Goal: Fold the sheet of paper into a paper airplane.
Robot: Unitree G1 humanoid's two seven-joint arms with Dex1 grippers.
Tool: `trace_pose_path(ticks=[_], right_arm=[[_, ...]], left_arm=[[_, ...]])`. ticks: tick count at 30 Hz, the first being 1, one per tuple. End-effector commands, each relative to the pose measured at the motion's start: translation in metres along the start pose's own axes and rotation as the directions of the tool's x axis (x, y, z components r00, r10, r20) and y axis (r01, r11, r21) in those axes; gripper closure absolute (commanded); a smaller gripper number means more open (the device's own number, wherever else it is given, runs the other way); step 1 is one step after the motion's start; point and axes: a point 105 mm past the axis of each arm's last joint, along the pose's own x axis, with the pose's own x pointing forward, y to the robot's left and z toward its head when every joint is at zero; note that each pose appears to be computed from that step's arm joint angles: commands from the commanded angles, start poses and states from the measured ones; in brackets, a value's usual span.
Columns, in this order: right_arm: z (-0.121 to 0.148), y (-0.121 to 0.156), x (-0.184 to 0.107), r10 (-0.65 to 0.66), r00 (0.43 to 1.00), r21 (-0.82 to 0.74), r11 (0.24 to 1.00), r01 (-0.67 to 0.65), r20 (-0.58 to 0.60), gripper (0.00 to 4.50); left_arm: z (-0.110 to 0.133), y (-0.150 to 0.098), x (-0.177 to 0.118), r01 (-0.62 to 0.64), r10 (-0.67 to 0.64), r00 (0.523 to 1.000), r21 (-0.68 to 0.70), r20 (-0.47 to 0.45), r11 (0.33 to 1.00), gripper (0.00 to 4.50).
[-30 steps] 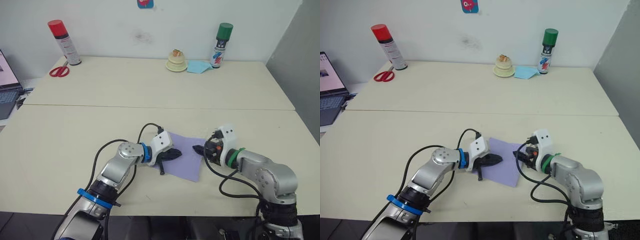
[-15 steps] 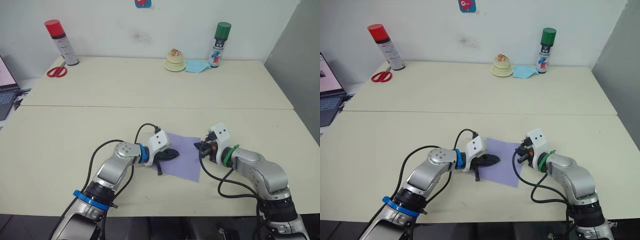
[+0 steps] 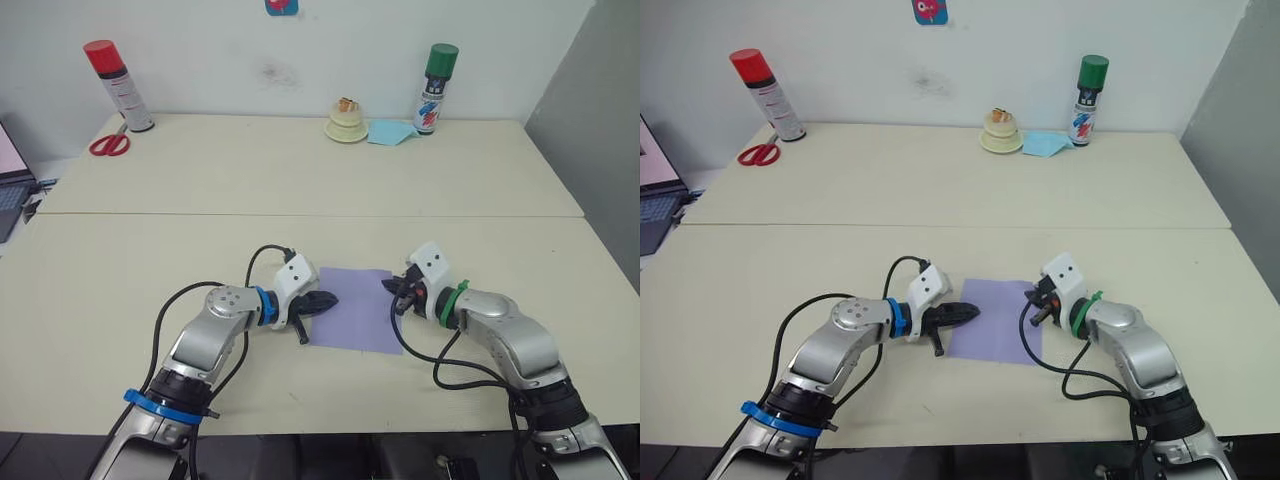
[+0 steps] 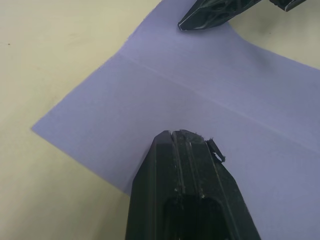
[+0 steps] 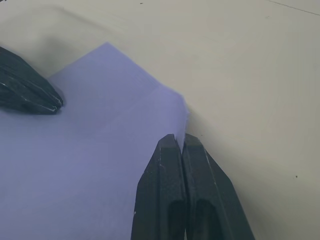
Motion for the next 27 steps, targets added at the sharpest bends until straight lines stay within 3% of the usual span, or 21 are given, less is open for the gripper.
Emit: trace_pose_path(ticks=[1, 5, 11, 19, 24, 27], right_arm=[[0.01, -0.002, -0.001, -0.002, 0.999, 0.061, 0.998, 0.0, 0.039, 4.31], [0.013, -0.009, -0.002, -0.039, 0.999, 0.078, 0.996, 0.036, 0.039, 3.31], [0.024, -0.02, -0.007, -0.109, 0.992, 0.156, 0.983, 0.098, 0.065, 3.31], [0.028, -0.016, -0.011, -0.105, 0.992, 0.145, 0.985, 0.095, 0.063, 3.31], [0.031, -0.011, -0.013, -0.083, 0.994, 0.137, 0.988, 0.073, 0.068, 4.48], [0.032, -0.007, -0.013, -0.067, 0.995, 0.095, 0.994, 0.061, 0.067, 4.48]], left_arm=[[-0.001, -0.004, 0.003, 0.003, -0.003, 1.0, 0.0, -0.003, 1.0, 4.5], [-0.001, -0.004, 0.005, 0.006, -0.006, 1.0, -0.001, -0.002, 1.0, 4.5], [-0.001, -0.004, 0.005, 0.005, -0.005, 1.0, -0.001, -0.002, 1.0, 4.5], [-0.002, -0.002, 0.003, 0.011, -0.011, 1.0, 0.009, -0.012, 1.0, 4.5], [-0.002, 0.004, -0.001, 0.005, -0.005, 1.0, 0.018, -0.019, 1.0, 4.5], [-0.002, 0.004, 0.0, 0.007, -0.007, 1.0, 0.021, -0.018, 1.0, 4.5]])
